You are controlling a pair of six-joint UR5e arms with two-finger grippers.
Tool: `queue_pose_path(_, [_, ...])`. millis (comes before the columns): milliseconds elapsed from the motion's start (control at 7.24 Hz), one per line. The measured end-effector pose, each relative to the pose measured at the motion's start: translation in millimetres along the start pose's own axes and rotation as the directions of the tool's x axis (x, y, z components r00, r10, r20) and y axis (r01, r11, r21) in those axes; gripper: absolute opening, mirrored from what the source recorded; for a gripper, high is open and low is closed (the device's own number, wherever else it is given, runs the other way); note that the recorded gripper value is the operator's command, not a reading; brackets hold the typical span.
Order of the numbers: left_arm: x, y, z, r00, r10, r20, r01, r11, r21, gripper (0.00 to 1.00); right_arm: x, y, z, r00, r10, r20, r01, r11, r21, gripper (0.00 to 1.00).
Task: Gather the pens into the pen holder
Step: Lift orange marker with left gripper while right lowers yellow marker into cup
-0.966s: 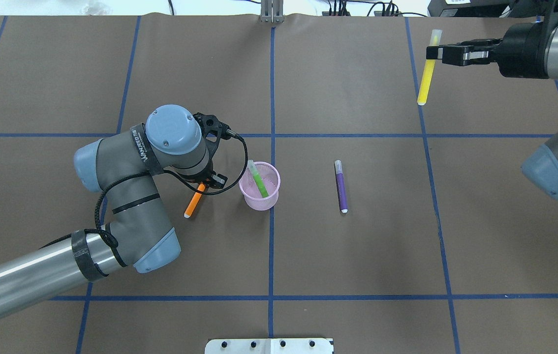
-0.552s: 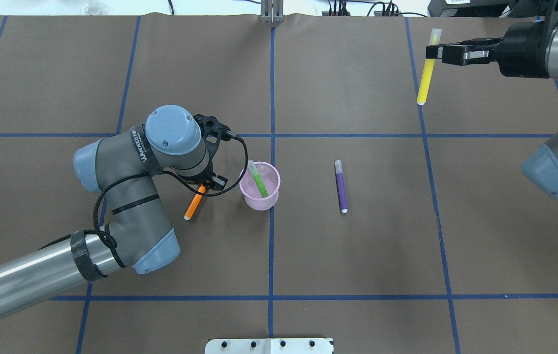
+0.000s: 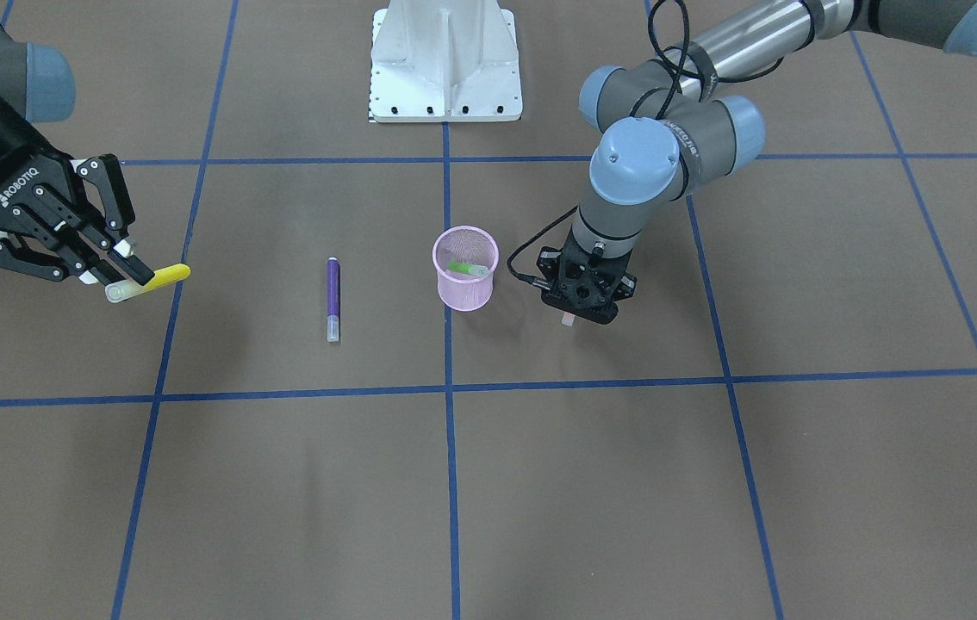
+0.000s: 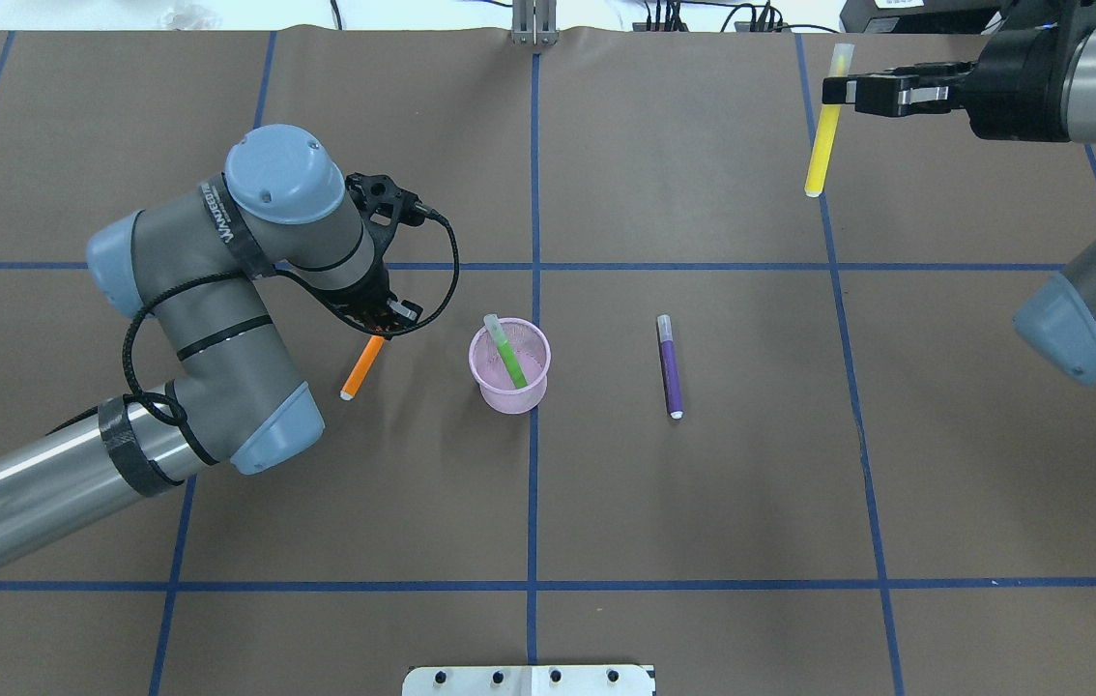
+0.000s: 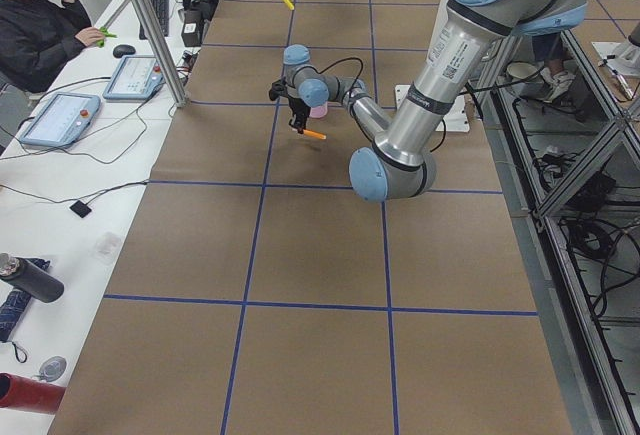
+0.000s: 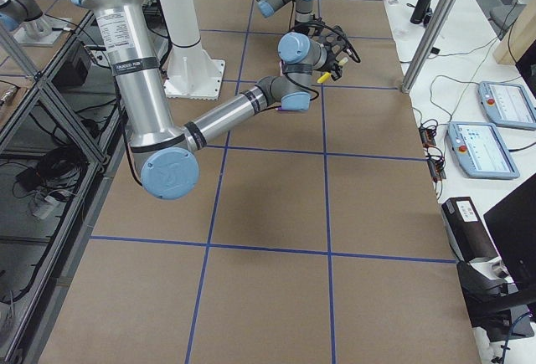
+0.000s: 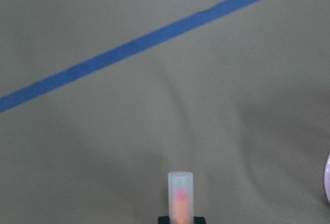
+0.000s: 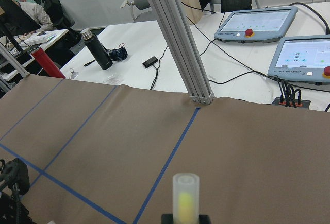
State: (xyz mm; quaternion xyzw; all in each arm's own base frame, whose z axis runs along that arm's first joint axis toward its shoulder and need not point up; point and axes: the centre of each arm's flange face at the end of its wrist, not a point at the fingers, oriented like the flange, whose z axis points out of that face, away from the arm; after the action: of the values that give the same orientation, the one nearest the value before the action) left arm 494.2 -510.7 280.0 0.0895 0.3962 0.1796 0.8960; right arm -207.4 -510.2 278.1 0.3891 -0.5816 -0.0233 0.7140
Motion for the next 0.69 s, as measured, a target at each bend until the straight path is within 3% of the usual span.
queue_pose_path(276, [-28.0, -12.4, -47.0, 1.000, 0.021, -0.006, -0.021, 1.000, 0.008, 0.00, -32.2, -3.5, 20.3, 0.999, -0.017, 0.048, 0.017, 1.000, 0.007, 0.00])
queue_pose_path(690, [-68.8, -26.3, -96.5, 1.000, 0.022, 0.020, -0.023, 0.999, 0.035, 0.00, -121.9, 27.2, 88.0, 0.996, -0.027, 0.088, 0.019, 0.996, 0.089, 0.00])
